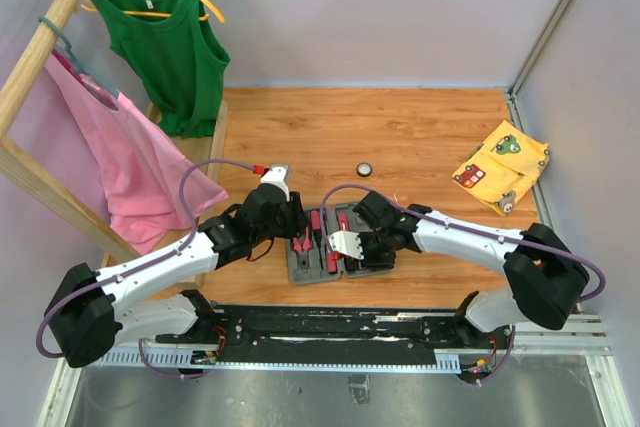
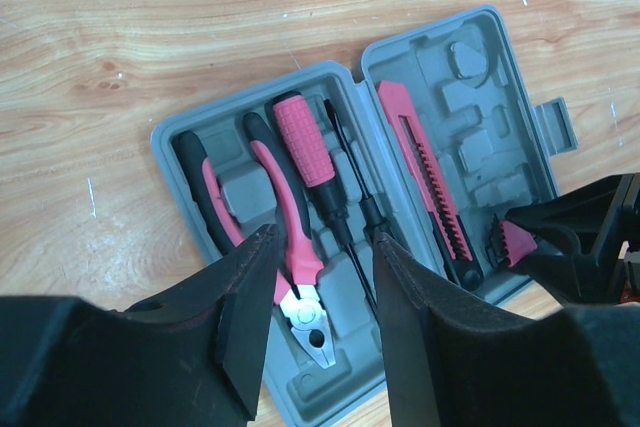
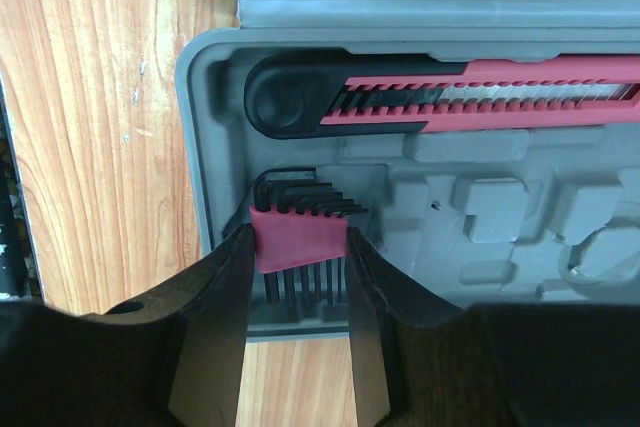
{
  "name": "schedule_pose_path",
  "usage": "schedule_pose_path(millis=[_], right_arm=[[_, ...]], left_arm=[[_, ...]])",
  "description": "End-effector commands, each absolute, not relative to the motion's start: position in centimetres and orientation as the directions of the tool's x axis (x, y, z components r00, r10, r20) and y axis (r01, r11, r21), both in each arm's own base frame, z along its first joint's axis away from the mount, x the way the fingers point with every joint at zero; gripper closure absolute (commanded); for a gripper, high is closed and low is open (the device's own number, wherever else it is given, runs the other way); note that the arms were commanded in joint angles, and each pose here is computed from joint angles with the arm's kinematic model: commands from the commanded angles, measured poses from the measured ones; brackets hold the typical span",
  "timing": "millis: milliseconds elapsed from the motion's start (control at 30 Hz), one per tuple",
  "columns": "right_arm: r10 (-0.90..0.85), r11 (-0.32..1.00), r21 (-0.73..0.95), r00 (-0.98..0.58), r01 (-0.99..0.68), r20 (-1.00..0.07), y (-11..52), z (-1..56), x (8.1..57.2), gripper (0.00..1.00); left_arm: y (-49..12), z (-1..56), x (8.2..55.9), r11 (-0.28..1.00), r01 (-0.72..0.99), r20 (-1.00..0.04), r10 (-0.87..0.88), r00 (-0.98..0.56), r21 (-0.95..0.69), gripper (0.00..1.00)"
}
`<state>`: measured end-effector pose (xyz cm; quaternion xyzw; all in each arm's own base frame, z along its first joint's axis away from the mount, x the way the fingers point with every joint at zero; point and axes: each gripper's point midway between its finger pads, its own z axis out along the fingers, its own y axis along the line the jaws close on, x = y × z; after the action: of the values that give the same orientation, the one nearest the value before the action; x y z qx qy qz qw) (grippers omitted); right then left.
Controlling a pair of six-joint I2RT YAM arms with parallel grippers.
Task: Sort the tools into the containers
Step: Place the engineering item in the storage box.
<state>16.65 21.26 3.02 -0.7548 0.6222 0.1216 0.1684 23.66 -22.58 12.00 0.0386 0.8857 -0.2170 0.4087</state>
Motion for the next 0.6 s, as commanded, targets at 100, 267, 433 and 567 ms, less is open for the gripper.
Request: schedule_pose_path(millis=[100, 267, 433, 567], right_arm=[[-0.9, -0.189, -0.121, 0.221, -0.974, -0.375, 21.7, 3.1, 17.2, 0.66], [-0.911, -0.181, -0.102, 0.206, -0.978, -0.357, 21.5, 2.4, 17.2, 0.61], [-0.913, -0.174, -0.107, 0.201, -0.979, -0.356, 21.5, 2.5, 17.3, 0.57], [-0.91, -0.168, -0.119, 0.201, -0.979, -0.363, 21.6, 2.7, 17.4, 0.53]], left_arm=[[-22.2, 11.9, 23.7, 0.905, 0.238, -0.748, -0.12, -0.653, -0.352, 0.53], [-22.1, 12.0, 23.7, 0.905, 0.239, -0.749, -0.118, -0.652, -0.351, 0.53], [-22.0, 11.9, 23.6, 0.907, 0.239, -0.751, -0.116, -0.65, -0.348, 0.53], [-21.9, 11.8, 23.6, 0.907, 0.239, -0.751, -0.117, -0.65, -0.348, 0.53]])
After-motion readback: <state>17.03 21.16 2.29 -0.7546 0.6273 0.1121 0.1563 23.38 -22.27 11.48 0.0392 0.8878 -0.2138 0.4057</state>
